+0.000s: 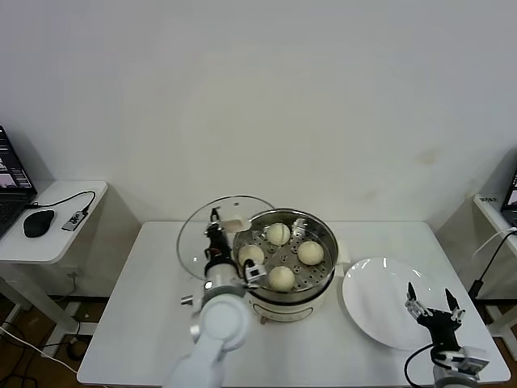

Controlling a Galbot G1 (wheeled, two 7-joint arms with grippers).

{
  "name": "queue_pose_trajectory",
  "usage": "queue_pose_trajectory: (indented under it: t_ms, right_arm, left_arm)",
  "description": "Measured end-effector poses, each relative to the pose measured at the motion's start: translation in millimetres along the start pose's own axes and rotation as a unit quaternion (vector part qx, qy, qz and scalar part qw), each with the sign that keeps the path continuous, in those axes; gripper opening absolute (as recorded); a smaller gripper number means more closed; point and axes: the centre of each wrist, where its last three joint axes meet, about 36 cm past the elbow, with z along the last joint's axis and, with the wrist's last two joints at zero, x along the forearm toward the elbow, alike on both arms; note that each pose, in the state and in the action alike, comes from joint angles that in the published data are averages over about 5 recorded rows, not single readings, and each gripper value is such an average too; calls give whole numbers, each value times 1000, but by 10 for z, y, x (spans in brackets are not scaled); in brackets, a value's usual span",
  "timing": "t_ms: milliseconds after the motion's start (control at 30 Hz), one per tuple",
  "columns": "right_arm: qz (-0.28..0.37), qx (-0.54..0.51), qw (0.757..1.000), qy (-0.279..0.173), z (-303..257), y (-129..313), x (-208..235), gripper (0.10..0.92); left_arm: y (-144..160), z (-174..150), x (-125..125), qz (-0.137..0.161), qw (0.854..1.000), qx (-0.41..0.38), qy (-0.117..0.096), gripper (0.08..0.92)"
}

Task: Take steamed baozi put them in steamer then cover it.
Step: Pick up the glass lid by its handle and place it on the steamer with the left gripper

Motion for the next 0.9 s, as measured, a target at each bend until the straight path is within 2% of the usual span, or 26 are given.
queue_pose_trajectory:
  t_ms: [233, 567, 733, 900]
  right_arm:
    - [6, 1, 1000, 6, 60, -11, -7, 823]
    - [11, 1, 1000, 10, 120, -8, -16, 823]
    - [12, 3, 1000, 11, 131, -11, -6, 823]
    - [13, 3, 1000, 11, 141, -10, -5, 823]
  left_arm:
    - [-28, -400, 11, 12, 999, 3, -41, 150]
    - [-152, -748, 118, 27, 996, -5, -90, 150]
    - [-197, -843, 117, 26, 994, -10, -101, 150]
    - [-279, -879, 93, 29, 994, -22, -100, 150]
